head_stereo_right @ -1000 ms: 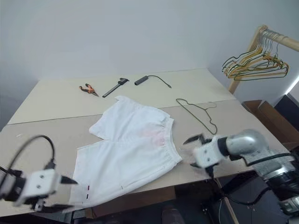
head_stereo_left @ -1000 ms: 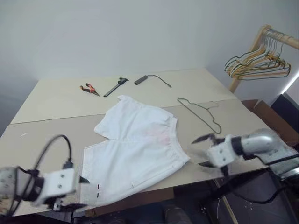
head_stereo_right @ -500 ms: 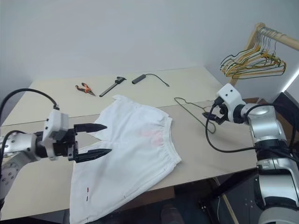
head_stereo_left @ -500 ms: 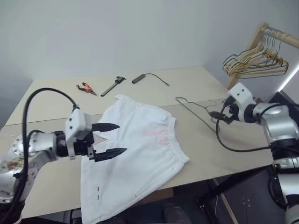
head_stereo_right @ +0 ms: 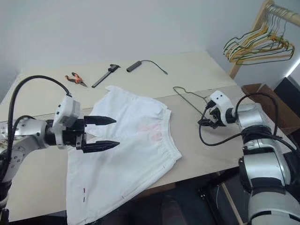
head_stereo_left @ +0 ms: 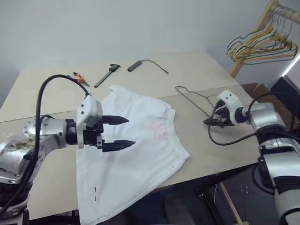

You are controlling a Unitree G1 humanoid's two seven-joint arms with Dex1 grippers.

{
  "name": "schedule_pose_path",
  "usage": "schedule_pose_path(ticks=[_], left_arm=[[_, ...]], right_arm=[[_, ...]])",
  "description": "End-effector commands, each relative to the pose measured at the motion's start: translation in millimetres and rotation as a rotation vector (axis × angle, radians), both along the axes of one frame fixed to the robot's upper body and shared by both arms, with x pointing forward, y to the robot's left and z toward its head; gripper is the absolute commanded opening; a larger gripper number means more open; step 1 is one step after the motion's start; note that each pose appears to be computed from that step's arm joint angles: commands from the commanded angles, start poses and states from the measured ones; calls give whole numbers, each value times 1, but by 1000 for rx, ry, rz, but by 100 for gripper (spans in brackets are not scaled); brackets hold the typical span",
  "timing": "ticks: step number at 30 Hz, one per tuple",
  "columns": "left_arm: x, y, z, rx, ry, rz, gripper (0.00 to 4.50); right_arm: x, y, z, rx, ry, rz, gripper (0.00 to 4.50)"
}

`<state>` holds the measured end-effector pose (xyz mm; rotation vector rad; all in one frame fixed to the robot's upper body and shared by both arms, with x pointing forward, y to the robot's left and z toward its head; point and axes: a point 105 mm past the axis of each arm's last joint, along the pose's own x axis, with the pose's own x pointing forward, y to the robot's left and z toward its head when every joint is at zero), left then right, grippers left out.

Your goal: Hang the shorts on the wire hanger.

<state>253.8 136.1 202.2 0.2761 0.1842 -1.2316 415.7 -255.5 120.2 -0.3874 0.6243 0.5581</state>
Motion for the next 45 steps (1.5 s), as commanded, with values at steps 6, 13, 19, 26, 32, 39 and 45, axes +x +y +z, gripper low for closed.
schedule_pose_path(ticks=[6,13,19,26,32,39,45], left_arm=[[-8,8,6,9,-43,49,434],[-15,12,3,11,-24,52,434],[-16,14,1,17,-31,72,434],[-20,17,-4,35,-16,78,434],[-24,18,-4,51,-2,55,434],[-22,19,-3,62,-10,59,437],[-22,17,-3,57,-19,61,437]], right_arm=[[14,8,20,32,-82,-14,450],[13,3,20,186,-4,-151,450],[15,-1,23,144,-49,-150,450],[12,-11,17,201,-8,-256,450],[5,-13,5,205,50,-250,450],[-3,-19,-13,66,103,-220,362],[-5,-24,-19,-2,118,-229,153]])
